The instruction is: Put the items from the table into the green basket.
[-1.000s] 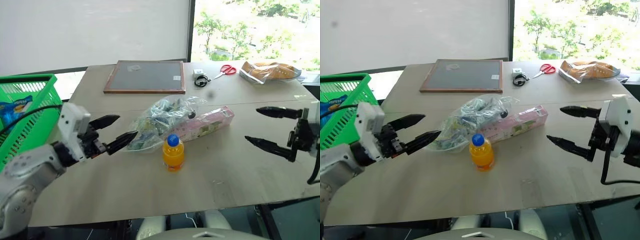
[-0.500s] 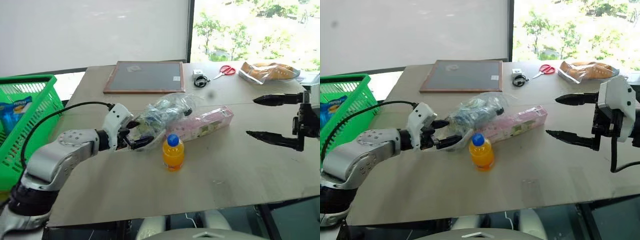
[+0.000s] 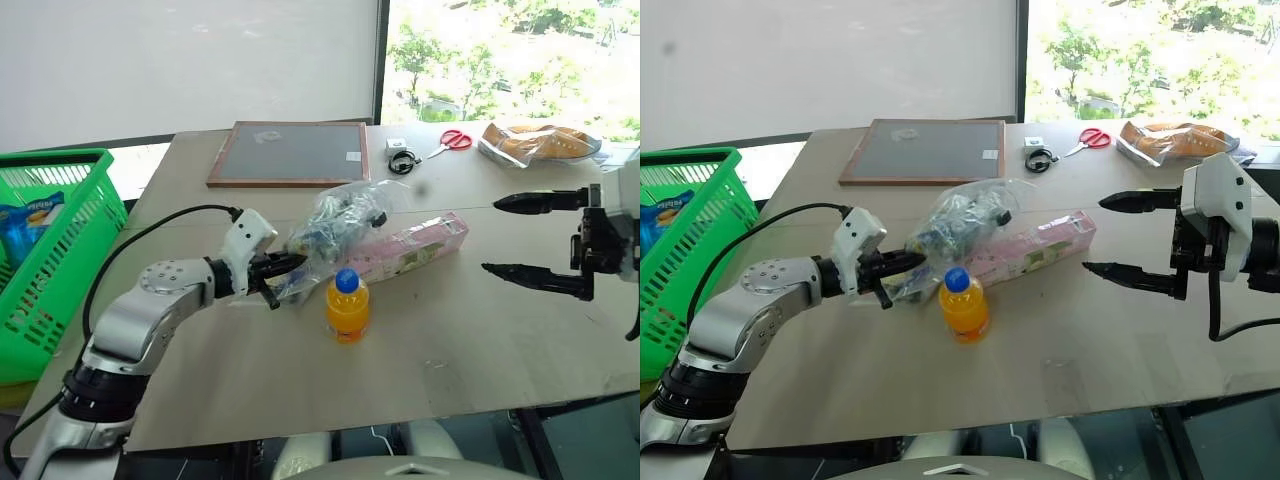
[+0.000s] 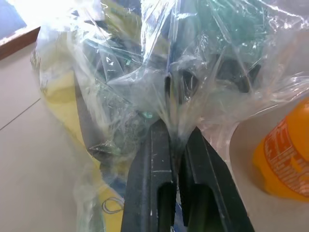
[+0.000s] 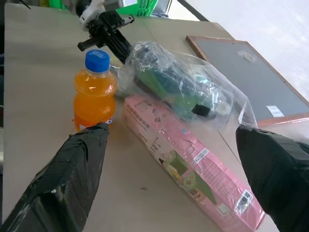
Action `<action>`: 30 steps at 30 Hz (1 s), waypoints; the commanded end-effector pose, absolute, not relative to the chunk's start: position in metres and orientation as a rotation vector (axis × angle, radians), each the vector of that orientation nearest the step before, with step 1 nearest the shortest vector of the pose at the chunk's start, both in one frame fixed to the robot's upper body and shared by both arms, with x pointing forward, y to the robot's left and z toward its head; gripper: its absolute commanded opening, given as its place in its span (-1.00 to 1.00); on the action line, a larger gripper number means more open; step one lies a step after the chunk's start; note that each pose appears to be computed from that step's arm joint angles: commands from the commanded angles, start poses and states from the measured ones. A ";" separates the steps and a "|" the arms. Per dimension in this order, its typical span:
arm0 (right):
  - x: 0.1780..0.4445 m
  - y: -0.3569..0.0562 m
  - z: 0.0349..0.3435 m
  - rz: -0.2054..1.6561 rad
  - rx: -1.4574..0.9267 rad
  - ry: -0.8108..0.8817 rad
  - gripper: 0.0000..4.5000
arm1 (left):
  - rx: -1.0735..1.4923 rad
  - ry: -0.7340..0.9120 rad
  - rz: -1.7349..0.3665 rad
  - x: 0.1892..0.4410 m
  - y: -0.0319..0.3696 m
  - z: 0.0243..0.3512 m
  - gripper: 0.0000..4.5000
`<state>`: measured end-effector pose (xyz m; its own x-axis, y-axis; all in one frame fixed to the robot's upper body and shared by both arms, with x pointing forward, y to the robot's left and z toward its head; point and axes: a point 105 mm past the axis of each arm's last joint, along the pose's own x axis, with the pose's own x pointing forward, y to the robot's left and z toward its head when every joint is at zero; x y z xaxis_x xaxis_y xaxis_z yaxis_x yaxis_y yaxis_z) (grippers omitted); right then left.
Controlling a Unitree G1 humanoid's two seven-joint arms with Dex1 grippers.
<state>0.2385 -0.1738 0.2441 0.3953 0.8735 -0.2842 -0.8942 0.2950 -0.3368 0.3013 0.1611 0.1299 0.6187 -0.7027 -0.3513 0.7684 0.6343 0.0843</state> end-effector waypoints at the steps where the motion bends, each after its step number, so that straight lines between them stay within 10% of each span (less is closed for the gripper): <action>1: 0.239 -0.170 0.250 1.189 -0.487 0.010 1.00 | 0.229 0.208 -0.854 0.301 0.161 0.149 -0.97; 13: 0.241 -0.163 0.252 1.218 -0.482 -0.023 1.00 | 0.220 0.056 -0.734 0.312 0.173 0.181 -0.97; 30: 0.270 -0.118 0.283 1.249 -0.454 -0.308 1.00 | 0.429 -0.371 0.040 0.362 0.294 0.301 -0.97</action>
